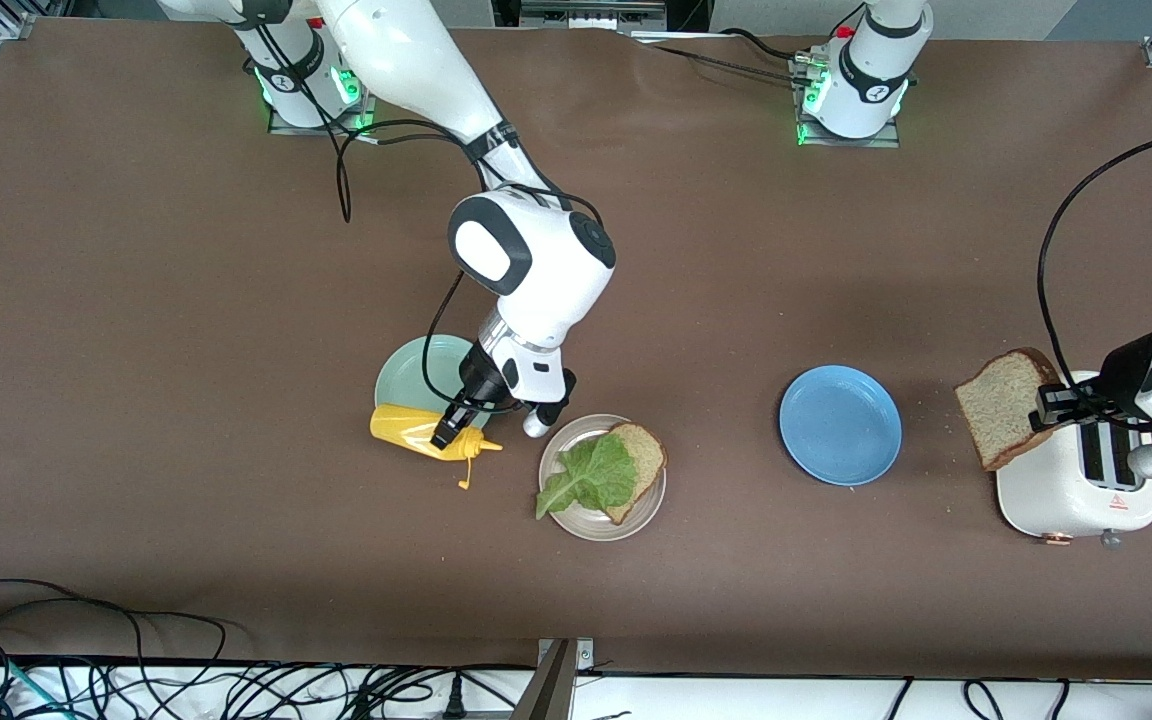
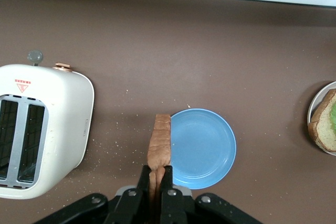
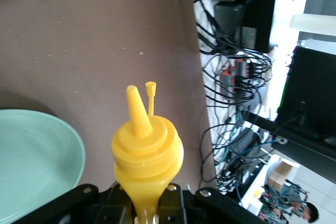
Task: Make sandwich on beige plate with both arms
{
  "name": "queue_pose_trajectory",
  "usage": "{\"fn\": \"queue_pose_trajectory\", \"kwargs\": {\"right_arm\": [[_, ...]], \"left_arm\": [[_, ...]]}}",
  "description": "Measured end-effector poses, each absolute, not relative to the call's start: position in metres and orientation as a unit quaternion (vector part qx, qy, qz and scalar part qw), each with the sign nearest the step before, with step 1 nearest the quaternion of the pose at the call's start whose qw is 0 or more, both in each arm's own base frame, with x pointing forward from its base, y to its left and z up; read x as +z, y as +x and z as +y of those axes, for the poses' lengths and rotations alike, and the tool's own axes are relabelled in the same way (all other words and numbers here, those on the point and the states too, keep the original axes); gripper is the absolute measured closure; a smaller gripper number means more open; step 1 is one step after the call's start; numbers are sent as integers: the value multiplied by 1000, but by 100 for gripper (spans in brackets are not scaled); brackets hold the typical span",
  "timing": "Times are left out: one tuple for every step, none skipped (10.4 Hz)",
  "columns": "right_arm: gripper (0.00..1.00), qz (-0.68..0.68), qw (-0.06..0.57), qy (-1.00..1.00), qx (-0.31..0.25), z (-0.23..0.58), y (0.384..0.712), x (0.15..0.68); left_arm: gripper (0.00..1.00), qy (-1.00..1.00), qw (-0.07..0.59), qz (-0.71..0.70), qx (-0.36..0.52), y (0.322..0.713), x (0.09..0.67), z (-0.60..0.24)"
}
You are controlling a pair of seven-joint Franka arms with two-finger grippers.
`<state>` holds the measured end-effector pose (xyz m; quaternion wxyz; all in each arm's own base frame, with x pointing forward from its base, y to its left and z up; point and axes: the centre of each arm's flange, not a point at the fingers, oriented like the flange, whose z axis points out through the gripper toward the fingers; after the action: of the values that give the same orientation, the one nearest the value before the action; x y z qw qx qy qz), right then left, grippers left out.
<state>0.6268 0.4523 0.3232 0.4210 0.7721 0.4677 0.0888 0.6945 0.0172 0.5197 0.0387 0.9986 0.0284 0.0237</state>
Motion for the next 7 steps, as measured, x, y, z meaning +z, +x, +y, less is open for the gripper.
{"fn": "queue_pose_trajectory", "kwargs": {"right_arm": [[90, 470, 432, 764, 92, 453, 627, 325], [90, 473, 438, 759, 93, 456, 625, 323], [90, 475, 439, 757, 94, 458, 624, 323], [90, 474, 436, 759, 97, 460, 623, 326], [90, 474, 421, 767, 97, 462, 623, 333], [90, 478, 391, 781, 88, 458, 625, 341], [90, 478, 354, 800, 78, 447, 632, 353]], "left_arm": [[90, 999, 39, 28, 24, 695, 520, 16], [90, 999, 40, 29, 24, 695, 520, 15], [90, 998, 40, 32, 23, 695, 520, 14], [90, 998, 41, 34, 23, 695, 520, 12], [90, 998, 41, 34, 23, 695, 520, 10], [90, 998, 41, 34, 23, 695, 520, 7], [90, 998, 45, 35, 22, 695, 520, 4]]}}
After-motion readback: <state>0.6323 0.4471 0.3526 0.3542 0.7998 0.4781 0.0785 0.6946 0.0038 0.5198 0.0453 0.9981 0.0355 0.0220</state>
